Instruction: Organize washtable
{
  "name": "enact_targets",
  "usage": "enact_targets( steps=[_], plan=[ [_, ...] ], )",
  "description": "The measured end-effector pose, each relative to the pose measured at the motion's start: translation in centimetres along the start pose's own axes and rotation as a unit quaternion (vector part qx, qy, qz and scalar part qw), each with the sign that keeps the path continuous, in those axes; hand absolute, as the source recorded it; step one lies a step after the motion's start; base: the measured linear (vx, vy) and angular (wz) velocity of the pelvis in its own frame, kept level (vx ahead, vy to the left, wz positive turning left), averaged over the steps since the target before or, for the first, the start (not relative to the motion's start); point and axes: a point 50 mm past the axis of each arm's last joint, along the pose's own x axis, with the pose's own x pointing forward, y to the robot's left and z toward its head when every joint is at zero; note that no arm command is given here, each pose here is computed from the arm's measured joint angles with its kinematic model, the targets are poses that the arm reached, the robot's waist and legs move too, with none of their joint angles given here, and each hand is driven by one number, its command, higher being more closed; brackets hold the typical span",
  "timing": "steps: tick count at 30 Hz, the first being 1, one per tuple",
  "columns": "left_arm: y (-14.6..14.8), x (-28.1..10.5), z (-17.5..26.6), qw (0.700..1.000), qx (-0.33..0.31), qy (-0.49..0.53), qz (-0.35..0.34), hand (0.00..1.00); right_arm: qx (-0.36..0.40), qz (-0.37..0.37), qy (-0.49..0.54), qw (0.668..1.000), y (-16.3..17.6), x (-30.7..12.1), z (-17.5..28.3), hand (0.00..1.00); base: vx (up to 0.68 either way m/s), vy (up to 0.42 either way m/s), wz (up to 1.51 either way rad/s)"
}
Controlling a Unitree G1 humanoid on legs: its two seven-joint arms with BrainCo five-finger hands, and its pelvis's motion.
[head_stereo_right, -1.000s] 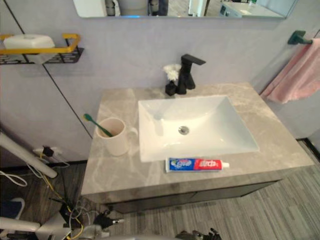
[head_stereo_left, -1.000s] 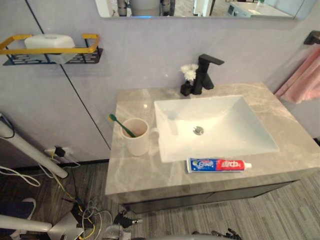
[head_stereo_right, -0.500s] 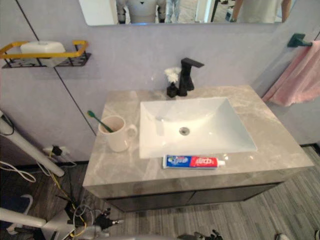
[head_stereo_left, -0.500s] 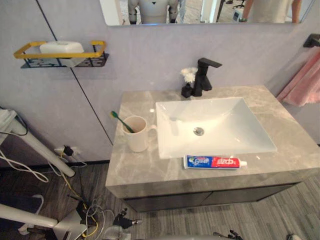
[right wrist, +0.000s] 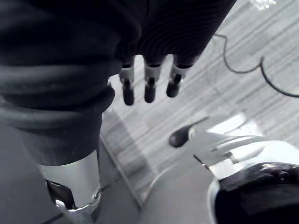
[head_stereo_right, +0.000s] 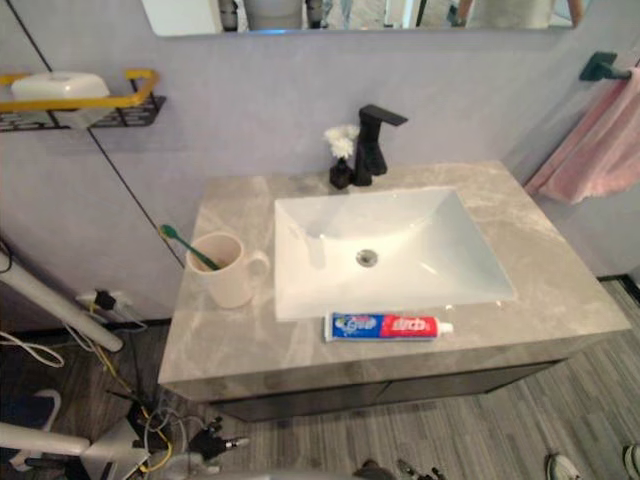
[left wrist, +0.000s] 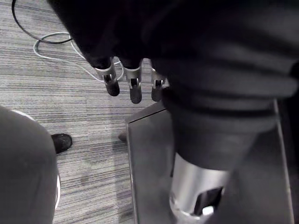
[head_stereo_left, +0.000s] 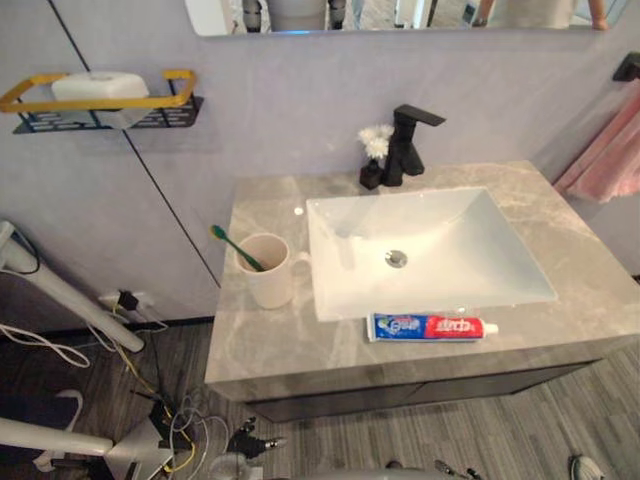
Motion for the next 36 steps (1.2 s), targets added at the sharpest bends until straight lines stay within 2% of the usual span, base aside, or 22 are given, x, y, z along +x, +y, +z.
enact_targets(
  steps=[9,14,17,24,28,33,35,36],
  plan=[
    [0.3,0.0,-0.1,1.000,-0.013,-0.001,0.010,0.00,0.064,-0.043,-0.080,0.994,-2.3,-0.1,3.3,0.00,-0.02,-0.046,-0.01],
    [1.2,-0.1,0.0,0.999,-0.036,-0.007,0.032,0.00,0.080,-0.086,-0.218,0.969,-6.3,-1.7,9.8,0.00,-0.10,-0.027,-0.14],
    [1.7,-0.3,-0.4,0.998,-0.056,-0.007,0.042,0.00,0.051,-0.107,-0.288,0.950,-8.1,-3.4,13.0,0.00,-0.07,-0.023,-0.01],
    [2.2,-0.8,-1.4,0.997,-0.064,0.001,0.051,0.00,-0.042,-0.164,-0.463,0.870,-10.9,-9.9,20.6,0.00,-0.02,-0.014,0.00],
    [2.4,-0.9,-1.7,0.997,-0.064,0.003,0.053,0.00,-0.104,-0.185,-0.534,0.818,-11.1,-13.5,23.9,0.00,-0.01,-0.005,0.00],
    [2.3,-1.0,-1.9,0.997,-0.064,0.006,0.046,0.00,-0.193,-0.185,-0.625,0.733,-10.0,-18.8,28.0,0.00,-0.05,-0.018,0.00],
    [2.2,-1.1,-2.1,0.997,-0.063,0.003,0.042,0.00,-0.268,-0.155,-0.675,0.670,-7.7,-21.5,30.3,0.00,-0.09,-0.016,0.01],
    [2.2,-1.1,-2.1,0.997,-0.063,0.003,0.040,0.00,-0.285,-0.145,-0.682,0.658,-7.0,-21.8,30.6,0.00,-0.07,-0.014,0.08]
  ],
)
